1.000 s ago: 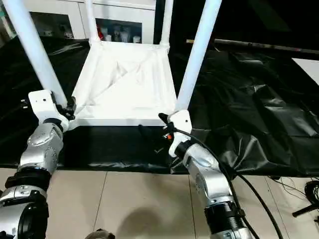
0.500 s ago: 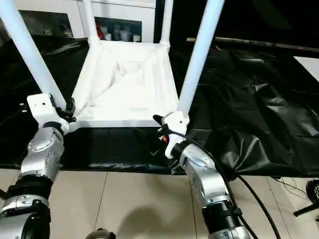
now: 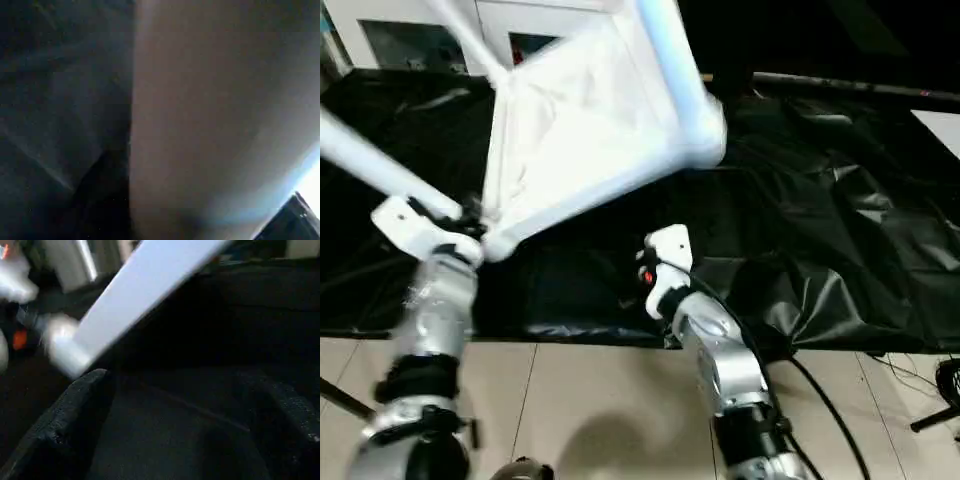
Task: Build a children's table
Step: Flip table
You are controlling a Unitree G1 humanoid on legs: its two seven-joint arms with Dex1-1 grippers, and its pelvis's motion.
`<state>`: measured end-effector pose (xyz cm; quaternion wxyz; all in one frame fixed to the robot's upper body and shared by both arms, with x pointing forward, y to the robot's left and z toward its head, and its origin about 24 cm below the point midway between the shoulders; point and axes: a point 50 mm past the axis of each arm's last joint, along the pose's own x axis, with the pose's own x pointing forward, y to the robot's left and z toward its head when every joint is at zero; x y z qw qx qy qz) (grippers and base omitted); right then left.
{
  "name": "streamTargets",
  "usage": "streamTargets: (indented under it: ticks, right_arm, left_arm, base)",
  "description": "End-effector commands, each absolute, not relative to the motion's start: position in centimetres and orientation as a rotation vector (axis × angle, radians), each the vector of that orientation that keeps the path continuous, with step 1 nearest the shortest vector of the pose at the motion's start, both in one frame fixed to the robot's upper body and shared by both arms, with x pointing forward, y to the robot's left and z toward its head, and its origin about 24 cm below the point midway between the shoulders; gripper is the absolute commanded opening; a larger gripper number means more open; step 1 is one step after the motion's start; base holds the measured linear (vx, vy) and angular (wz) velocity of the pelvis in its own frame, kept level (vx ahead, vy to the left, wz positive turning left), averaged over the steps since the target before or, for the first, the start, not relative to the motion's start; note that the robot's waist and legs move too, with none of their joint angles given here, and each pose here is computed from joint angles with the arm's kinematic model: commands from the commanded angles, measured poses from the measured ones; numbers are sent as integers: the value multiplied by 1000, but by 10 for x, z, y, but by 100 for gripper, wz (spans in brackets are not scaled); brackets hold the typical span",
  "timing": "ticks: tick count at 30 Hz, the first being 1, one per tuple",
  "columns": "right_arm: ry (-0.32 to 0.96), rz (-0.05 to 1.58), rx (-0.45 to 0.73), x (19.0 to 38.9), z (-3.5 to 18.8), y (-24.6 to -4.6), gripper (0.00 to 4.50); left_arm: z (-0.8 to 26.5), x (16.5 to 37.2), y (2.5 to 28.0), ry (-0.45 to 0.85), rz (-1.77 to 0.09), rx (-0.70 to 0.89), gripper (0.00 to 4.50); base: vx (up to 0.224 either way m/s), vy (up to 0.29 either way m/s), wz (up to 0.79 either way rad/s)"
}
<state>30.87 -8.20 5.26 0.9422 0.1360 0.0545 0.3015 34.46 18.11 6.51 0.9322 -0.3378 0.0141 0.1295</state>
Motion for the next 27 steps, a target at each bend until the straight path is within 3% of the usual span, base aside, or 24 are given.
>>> streamTargets:
  ticks: [1, 2, 13, 27]
  right_arm:
    - [119, 536, 465, 317, 57, -86, 450]
    - [113, 509, 539, 321, 60, -85, 450]
    - [116, 432, 789, 354, 75, -71, 450]
    - [118, 536, 889, 375, 96, -48, 450]
  left_arm:
    - [63, 344, 172, 58, 238, -704, 216]
    - [63, 344, 169, 66, 234, -709, 215]
    - [65, 342, 153, 97, 202, -718, 214]
    - [62, 333, 132, 140, 148, -697, 214]
  base:
    - [0, 0, 0]
    - [0, 0, 0]
    - [0, 0, 0]
    - [0, 0, 0]
